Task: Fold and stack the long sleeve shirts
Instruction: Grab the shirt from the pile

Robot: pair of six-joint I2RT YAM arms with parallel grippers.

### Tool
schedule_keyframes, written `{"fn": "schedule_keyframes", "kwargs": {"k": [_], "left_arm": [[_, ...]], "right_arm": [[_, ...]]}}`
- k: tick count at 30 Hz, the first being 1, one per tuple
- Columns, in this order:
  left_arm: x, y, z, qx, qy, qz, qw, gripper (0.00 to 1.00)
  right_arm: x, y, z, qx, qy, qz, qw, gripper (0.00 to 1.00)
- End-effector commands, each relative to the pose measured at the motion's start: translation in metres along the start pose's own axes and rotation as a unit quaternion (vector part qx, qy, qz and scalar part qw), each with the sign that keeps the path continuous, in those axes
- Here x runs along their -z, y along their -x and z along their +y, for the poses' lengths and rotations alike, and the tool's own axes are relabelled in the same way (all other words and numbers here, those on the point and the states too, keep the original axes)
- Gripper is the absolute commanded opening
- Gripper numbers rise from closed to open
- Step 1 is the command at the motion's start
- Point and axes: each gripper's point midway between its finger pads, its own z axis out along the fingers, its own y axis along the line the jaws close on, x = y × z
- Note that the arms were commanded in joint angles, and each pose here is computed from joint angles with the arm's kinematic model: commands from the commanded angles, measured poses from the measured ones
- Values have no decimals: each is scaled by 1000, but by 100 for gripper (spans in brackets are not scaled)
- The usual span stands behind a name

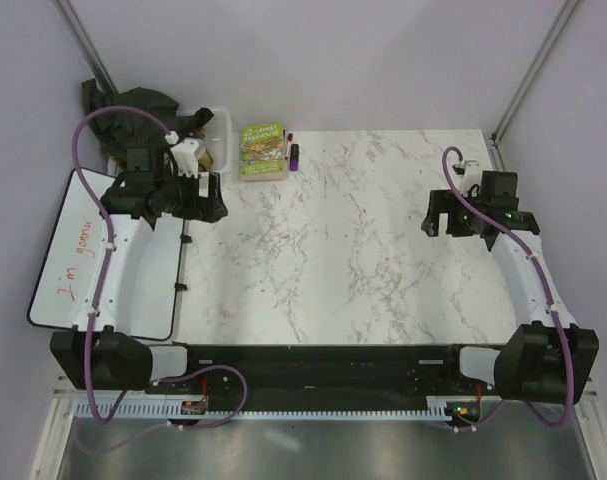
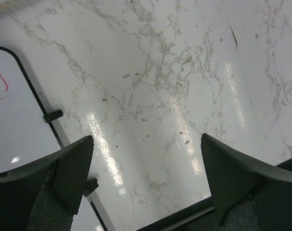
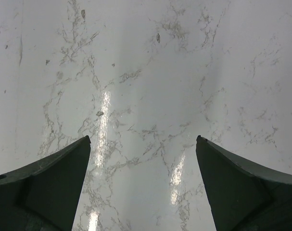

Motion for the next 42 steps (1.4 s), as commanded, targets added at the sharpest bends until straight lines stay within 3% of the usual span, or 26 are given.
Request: {"fn": "schedule_keyframes", "kwargs": {"k": [1, 3, 4, 5, 9, 10, 11, 13, 20, 25, 30, 33, 34, 36, 37, 38, 41, 42], "left_arm": [[8, 78, 27, -33, 61, -100, 992, 99], [16, 117, 42, -38, 99, -140, 984, 100], [-5, 124, 71, -20, 123, -126, 984, 100], [9, 158, 79, -18, 135, -161, 977, 100], [-18, 212, 145, 17, 176, -187, 966, 100], [1, 239, 160, 15, 205, -222, 953, 99], [-34, 235, 185, 25, 215, -202, 955, 100], [-34, 253, 216, 24, 254, -229, 939, 100], [-87, 248, 316, 14, 366, -259, 894, 100], [-138, 218, 352, 11, 382, -229, 895, 100], [-162, 198, 382, -5, 417, -215, 883, 100], [-165, 200, 391, -13, 416, -225, 881, 83], [-164, 204, 389, -17, 403, -233, 885, 62], [-152, 218, 383, -17, 392, -251, 885, 41], [-147, 225, 378, -13, 383, -263, 885, 15], [-126, 242, 369, -13, 380, -284, 880, 5], [-100, 270, 328, -5, 305, -317, 898, 2], [-71, 289, 300, -10, 274, -336, 901, 2]], "right_arm": [[2, 18, 2, 13, 10, -15, 1000, 98], [-1, 17, 2, 12, 11, -10, 1000, 98], [-2, 16, 2, 12, 12, -8, 1000, 98], [-3, 15, 1, 11, 12, -5, 1000, 98], [-5, 17, 2, 10, 17, 0, 1000, 98], [-5, 18, 3, 10, 17, 0, 1000, 98], [-5, 18, 2, 10, 18, 2, 1000, 98], [-6, 19, 2, 9, 19, 4, 1000, 98], [-17, 11, 3, 4, 31, 26, 999, 98], [-26, 3, -2, 1, 29, 44, 999, 98], [-33, -3, -5, -1, 26, 58, 998, 98], [-35, -3, -7, -3, 22, 62, 998, 98], [-36, -4, -7, -4, 22, 64, 998, 98], [-37, -3, -7, -4, 23, 65, 998, 98], [-37, -4, -7, -5, 24, 67, 997, 98], [-38, -2, -7, -6, 24, 66, 998, 98], [-37, 0, -5, -6, 29, 65, 997, 98], [-37, 1, -4, -6, 33, 64, 997, 98]]}}
